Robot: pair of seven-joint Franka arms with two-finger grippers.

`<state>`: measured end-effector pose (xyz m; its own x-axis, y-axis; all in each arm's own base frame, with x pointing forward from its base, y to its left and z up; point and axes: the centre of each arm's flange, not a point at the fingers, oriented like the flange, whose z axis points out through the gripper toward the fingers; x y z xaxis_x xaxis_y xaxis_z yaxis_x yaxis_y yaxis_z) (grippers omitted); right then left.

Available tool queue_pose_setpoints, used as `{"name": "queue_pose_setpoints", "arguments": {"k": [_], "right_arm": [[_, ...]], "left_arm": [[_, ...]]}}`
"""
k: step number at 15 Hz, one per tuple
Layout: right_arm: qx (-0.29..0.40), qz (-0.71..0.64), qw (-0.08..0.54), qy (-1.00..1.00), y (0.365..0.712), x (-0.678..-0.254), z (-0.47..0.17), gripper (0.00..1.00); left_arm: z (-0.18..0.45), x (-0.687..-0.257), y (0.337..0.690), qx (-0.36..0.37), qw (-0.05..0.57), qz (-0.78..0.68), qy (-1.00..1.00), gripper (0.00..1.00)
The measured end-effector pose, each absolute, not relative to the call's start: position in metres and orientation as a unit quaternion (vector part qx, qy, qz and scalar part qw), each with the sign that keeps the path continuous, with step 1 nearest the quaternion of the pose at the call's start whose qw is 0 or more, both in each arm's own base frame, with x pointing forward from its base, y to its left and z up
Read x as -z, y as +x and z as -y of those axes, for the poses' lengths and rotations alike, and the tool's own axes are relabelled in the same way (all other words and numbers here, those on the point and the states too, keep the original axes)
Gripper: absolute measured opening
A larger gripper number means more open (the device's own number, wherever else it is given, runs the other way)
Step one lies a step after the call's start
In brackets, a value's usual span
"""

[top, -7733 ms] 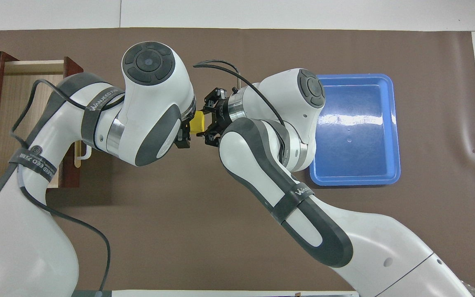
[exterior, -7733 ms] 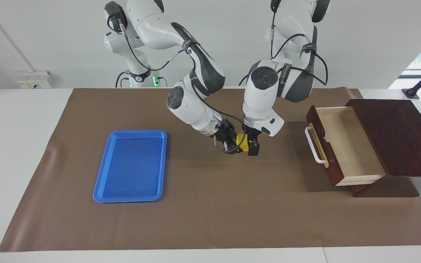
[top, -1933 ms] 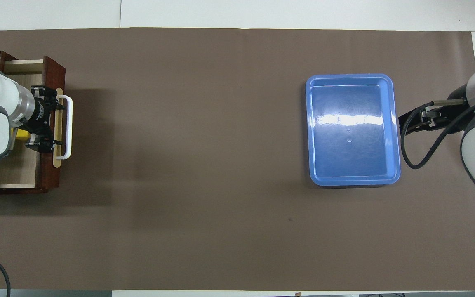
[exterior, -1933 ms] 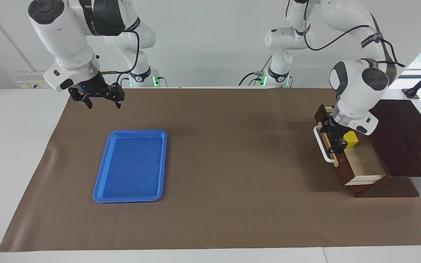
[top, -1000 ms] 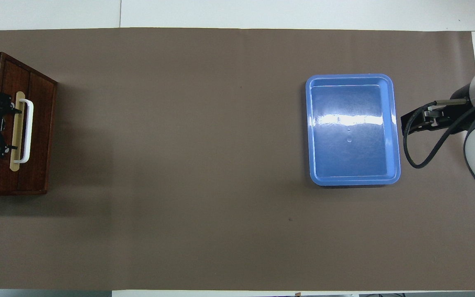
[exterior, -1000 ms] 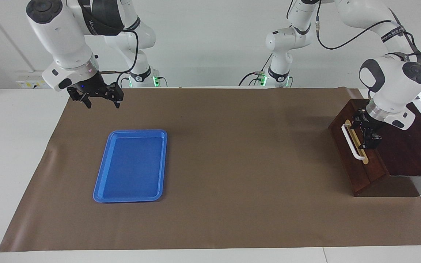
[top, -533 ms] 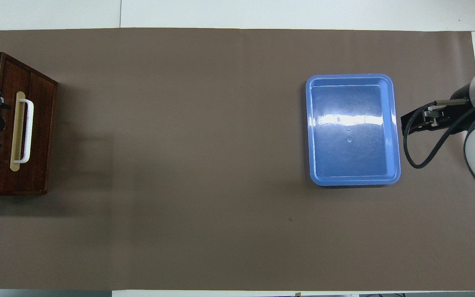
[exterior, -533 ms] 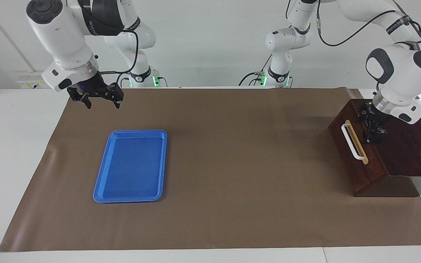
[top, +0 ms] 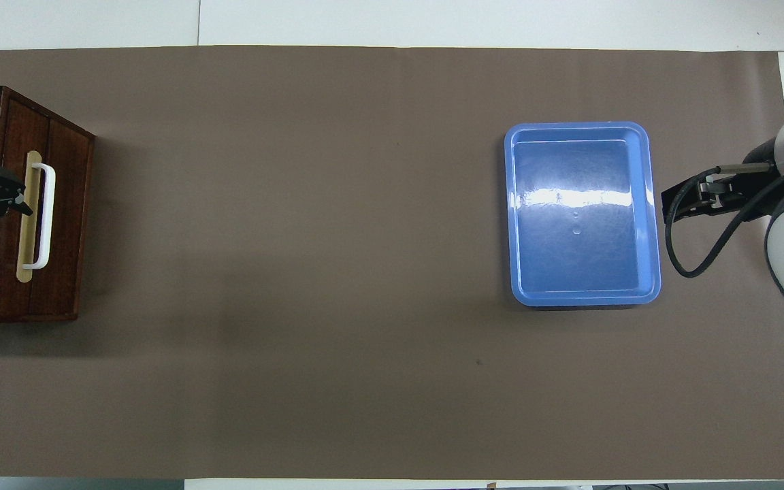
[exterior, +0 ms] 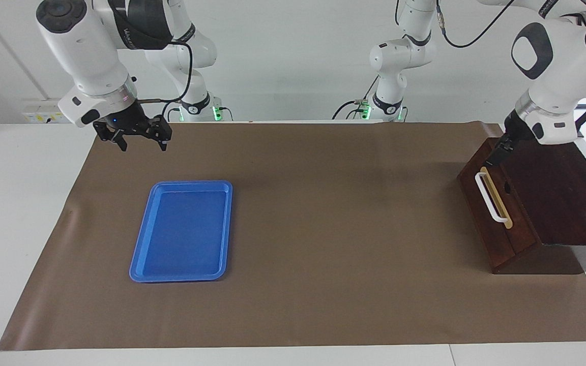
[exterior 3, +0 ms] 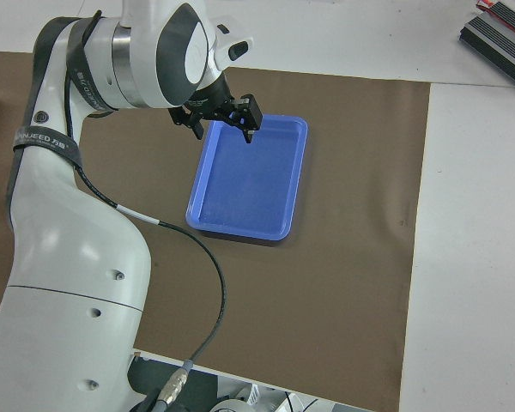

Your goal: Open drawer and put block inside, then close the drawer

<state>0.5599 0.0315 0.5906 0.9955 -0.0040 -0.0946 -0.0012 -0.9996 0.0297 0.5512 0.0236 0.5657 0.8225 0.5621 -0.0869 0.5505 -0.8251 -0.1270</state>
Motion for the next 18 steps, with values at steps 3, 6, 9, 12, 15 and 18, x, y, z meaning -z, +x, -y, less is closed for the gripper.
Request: {"name": "queue_pose_setpoints", "arguments": {"k": [3, 6, 9, 12, 15, 18], "right_arm": [[0.047, 0.001, 0.015, 0.999, 0.560, -0.591, -0.031, 1.00], [0.047, 0.001, 0.015, 0.999, 0.560, -0.591, -0.031, 1.00], [0.047, 0.001, 0.015, 0.999, 0.560, -0.591, -0.031, 1.00], [0.047, 0.001, 0.015, 0.999, 0.560, -0.591, -0.031, 1.00], [0.047, 0.001, 0.015, 0.999, 0.560, -0.591, -0.031, 1.00], [0.047, 0.001, 0.015, 0.999, 0.560, -0.591, -0.031, 1.00]], "left_arm": [[-0.011, -0.576, 0.535, -0.075, 0.037, 0.175, -0.981, 1.00], [-0.003, -0.571, 0.542, -0.086, 0.026, 0.116, -0.989, 1.00], [0.013, -0.581, 0.548, -0.081, 0.016, 0.087, -0.993, 1.00], [0.015, -0.583, 0.548, -0.080, 0.010, 0.028, -0.996, 1.00], [0.009, -0.584, 0.548, -0.080, 0.008, 0.009, -0.997, 1.00], [0.016, -0.593, 0.543, -0.071, 0.008, 0.000, -0.997, 1.00]]}}
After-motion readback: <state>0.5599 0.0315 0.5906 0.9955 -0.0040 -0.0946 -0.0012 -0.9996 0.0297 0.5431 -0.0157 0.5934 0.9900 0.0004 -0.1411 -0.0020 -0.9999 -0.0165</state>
